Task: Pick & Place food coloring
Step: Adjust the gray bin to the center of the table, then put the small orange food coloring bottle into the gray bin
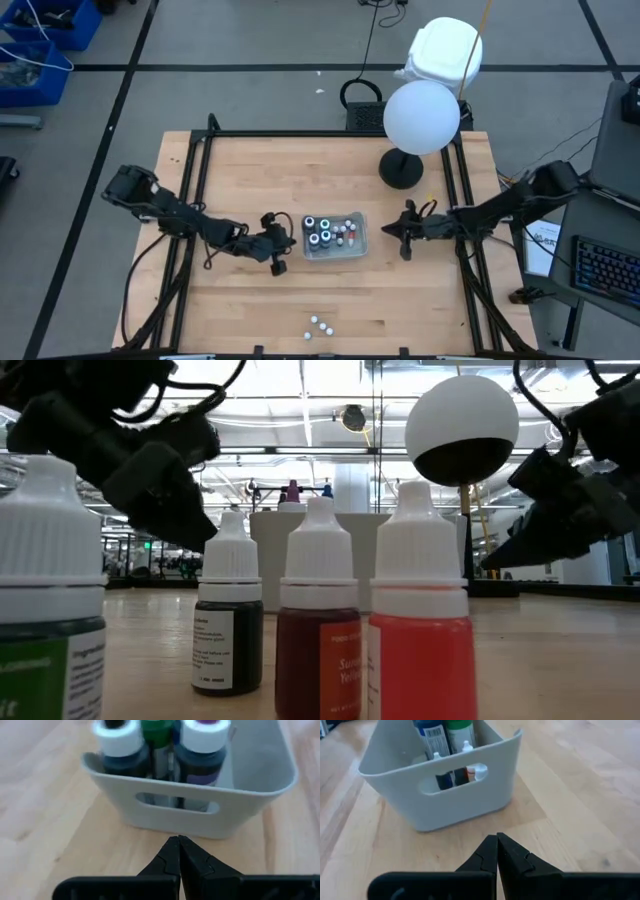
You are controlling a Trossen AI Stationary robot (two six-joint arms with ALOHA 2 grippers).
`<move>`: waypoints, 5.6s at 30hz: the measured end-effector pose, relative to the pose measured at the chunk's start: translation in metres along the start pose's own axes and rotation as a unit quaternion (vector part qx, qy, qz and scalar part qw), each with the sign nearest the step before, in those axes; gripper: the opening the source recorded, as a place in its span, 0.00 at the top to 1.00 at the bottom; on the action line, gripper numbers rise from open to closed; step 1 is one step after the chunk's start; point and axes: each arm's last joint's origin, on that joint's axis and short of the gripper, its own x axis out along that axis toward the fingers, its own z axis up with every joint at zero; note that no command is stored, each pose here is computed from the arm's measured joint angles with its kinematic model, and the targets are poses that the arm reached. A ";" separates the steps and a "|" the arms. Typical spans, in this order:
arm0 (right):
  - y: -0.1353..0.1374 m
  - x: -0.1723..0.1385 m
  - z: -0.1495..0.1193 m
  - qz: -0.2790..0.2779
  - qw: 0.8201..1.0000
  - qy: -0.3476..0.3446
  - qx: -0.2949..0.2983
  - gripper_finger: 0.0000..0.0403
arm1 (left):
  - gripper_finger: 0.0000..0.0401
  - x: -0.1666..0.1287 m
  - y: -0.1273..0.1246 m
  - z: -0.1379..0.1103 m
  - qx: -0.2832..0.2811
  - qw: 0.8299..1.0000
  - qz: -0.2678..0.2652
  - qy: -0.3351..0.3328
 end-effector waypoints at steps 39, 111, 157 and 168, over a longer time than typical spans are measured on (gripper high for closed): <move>0.026 0.081 0.015 0.051 0.990 0.116 -0.063 1.00 | 0.99 0.018 0.005 -0.014 0.030 0.998 0.001 0.060; 0.242 0.112 0.086 0.326 0.908 0.062 -0.255 0.62 | 0.96 -0.111 0.042 -0.013 0.088 0.954 -0.107 -0.267; 0.268 0.130 0.021 0.206 0.963 0.071 -0.159 0.63 | 0.88 -0.109 0.042 -0.017 0.085 0.959 -0.110 -0.246; 0.268 0.130 0.022 0.209 0.962 0.071 -0.158 0.70 | 0.88 -0.109 0.042 -0.017 0.082 0.960 -0.111 -0.245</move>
